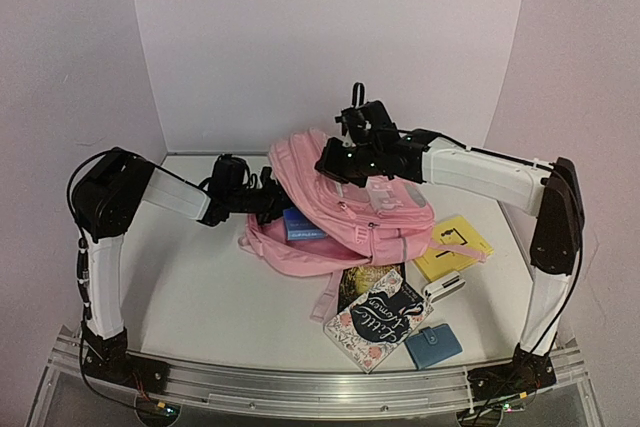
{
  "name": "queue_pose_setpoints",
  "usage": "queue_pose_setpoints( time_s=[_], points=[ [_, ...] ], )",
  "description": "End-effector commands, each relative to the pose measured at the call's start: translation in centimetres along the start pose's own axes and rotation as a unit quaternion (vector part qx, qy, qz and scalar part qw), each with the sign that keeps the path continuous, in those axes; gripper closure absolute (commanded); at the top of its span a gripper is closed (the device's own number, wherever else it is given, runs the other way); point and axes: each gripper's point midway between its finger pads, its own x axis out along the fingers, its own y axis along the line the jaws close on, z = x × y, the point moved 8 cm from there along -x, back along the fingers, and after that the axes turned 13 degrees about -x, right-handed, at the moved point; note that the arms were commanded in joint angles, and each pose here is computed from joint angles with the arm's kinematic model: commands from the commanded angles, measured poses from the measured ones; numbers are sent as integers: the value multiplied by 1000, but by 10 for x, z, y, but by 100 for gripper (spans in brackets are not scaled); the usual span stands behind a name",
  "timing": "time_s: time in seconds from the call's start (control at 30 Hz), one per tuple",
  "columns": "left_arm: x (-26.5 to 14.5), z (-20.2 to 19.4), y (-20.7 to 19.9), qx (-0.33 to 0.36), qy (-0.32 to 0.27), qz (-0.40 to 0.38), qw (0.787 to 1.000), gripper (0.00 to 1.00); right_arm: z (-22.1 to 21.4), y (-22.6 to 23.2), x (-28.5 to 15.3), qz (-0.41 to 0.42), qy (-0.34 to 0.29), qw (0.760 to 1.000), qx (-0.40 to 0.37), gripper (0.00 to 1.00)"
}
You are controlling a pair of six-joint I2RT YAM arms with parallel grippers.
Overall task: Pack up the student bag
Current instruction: Place the files in the student bag.
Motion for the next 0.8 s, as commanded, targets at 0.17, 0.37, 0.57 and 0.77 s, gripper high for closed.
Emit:
queue_pose_setpoints(
  time_s=[0.17,0.37,0.57,0.77],
  points=[
    [-36,-12,-45,104,-45,82,990,46,45,31,-31,55,-126,991,2,100],
    [-87,-26,-50,123,-80,151,978,23,45,29,-35,44,-131,990,-4,100],
    [-130,-31,-43,121,-124,200,964,17,45,28,-36,42,-130,991,-7,100],
    [-134,-23,-20,86,-120,213,966,19,43,29,-33,45,-123,991,-9,100]
  ],
)
